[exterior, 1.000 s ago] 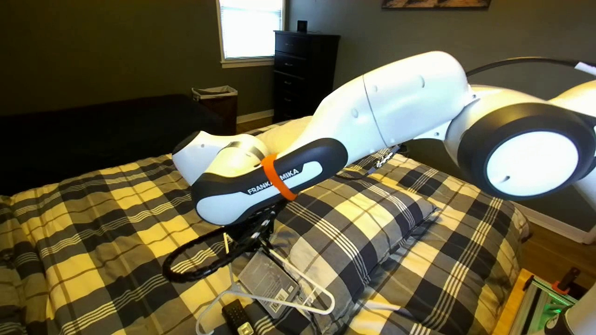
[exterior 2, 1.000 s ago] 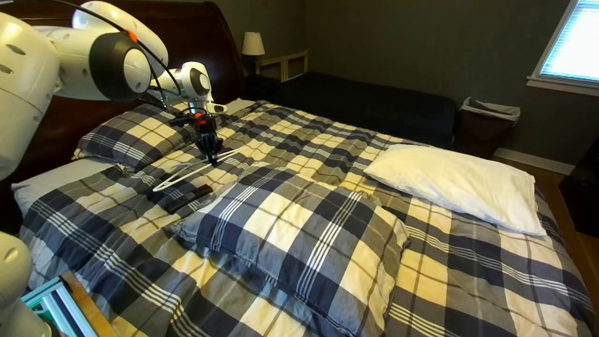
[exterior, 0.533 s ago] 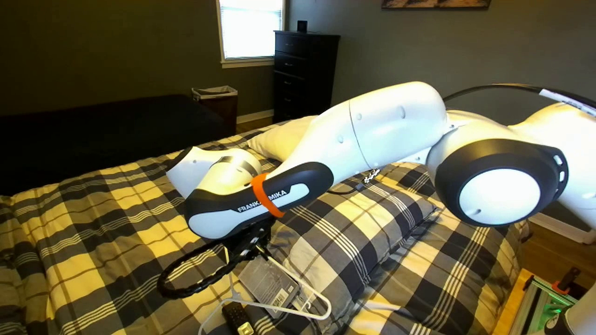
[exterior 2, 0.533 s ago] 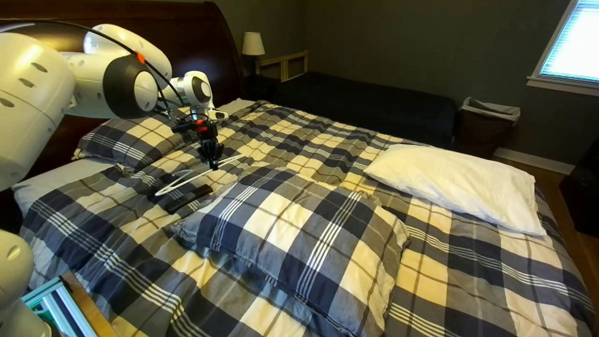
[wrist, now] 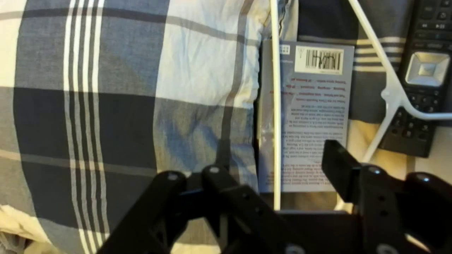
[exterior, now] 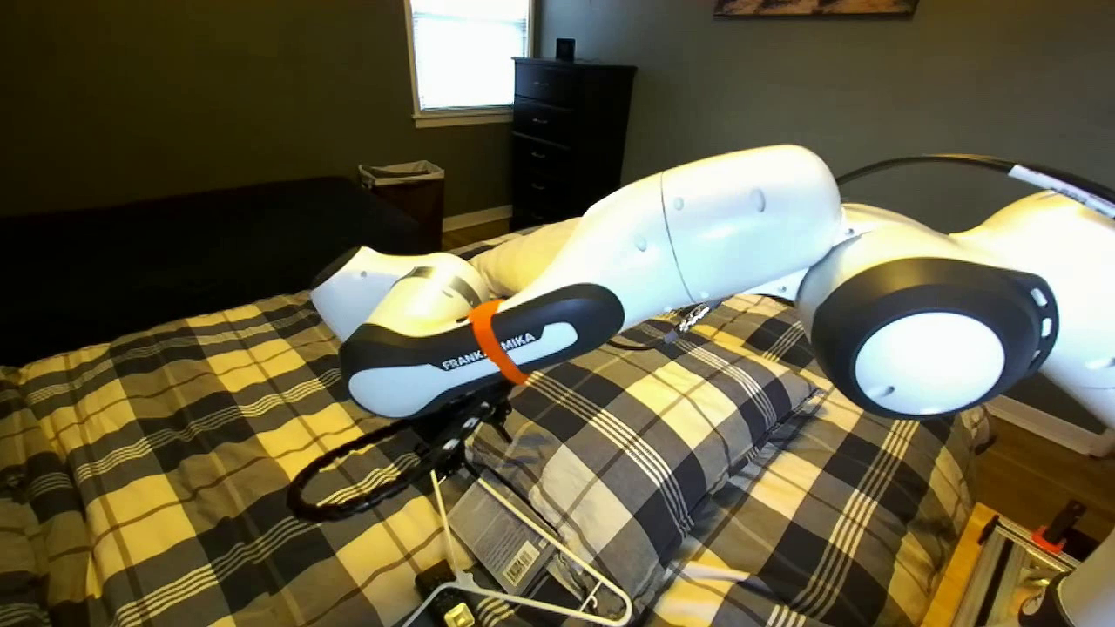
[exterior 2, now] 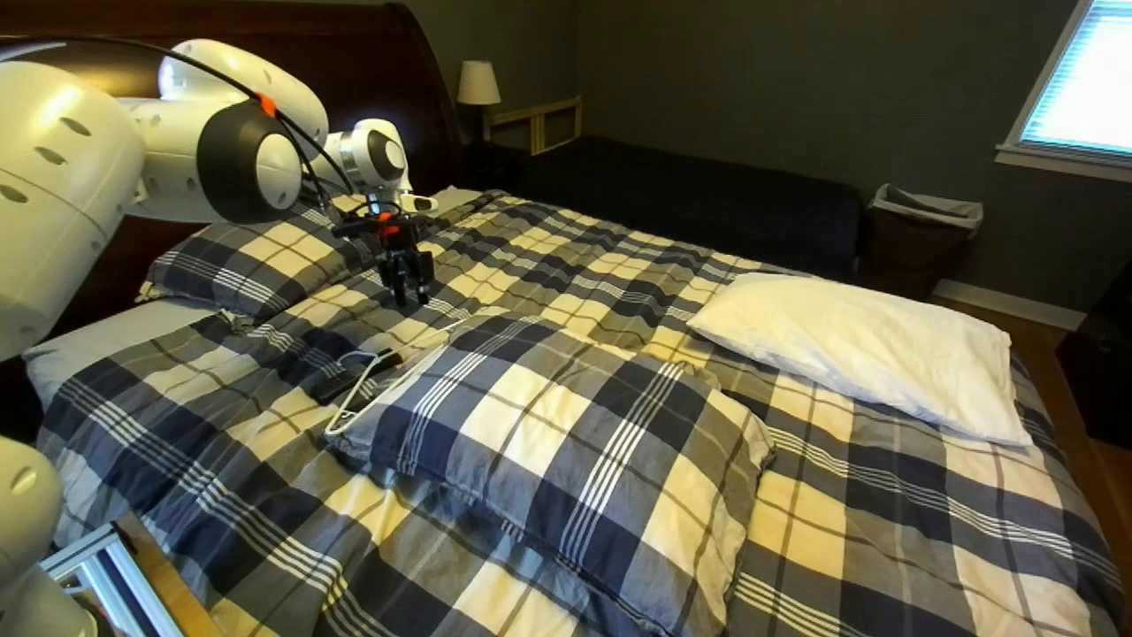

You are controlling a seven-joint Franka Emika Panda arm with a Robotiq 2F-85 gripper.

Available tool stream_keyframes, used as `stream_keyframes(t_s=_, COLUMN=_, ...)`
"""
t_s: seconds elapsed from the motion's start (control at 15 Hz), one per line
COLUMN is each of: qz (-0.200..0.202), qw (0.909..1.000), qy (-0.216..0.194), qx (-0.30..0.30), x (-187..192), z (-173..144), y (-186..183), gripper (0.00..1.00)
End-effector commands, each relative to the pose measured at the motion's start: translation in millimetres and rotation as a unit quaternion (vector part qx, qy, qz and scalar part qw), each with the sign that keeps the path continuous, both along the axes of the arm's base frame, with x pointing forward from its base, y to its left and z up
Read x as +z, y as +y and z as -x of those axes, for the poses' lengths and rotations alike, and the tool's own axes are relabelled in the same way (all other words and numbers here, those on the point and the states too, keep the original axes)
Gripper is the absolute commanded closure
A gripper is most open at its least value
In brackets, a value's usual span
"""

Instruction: Put the hanger on the bed

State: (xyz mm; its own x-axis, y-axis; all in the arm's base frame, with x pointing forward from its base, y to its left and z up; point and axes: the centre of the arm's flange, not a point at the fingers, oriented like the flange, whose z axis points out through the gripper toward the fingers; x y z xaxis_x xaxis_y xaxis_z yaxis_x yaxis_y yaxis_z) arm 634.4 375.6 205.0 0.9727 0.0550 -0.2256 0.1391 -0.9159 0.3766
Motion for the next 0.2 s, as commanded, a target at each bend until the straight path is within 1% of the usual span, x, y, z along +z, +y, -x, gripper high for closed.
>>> stream_keyframes(t_s=0.0, qz=-0.013, qw=0.9998, qy=-0.018, qx=0.003, x=14, z=-3, y=1, gripper=0.0)
stream_keyframes(t_s=0.07, qz=-0.018, qw=0.9995, qy=-0.025, qx=0.004, x=27, z=-4, y=2, gripper=0.17)
stream_keyframes(t_s=0.13, qz=-0.019, qw=0.9995, qy=-0.027, qx=0.004, x=31, z=-4, y=2, gripper=0.08)
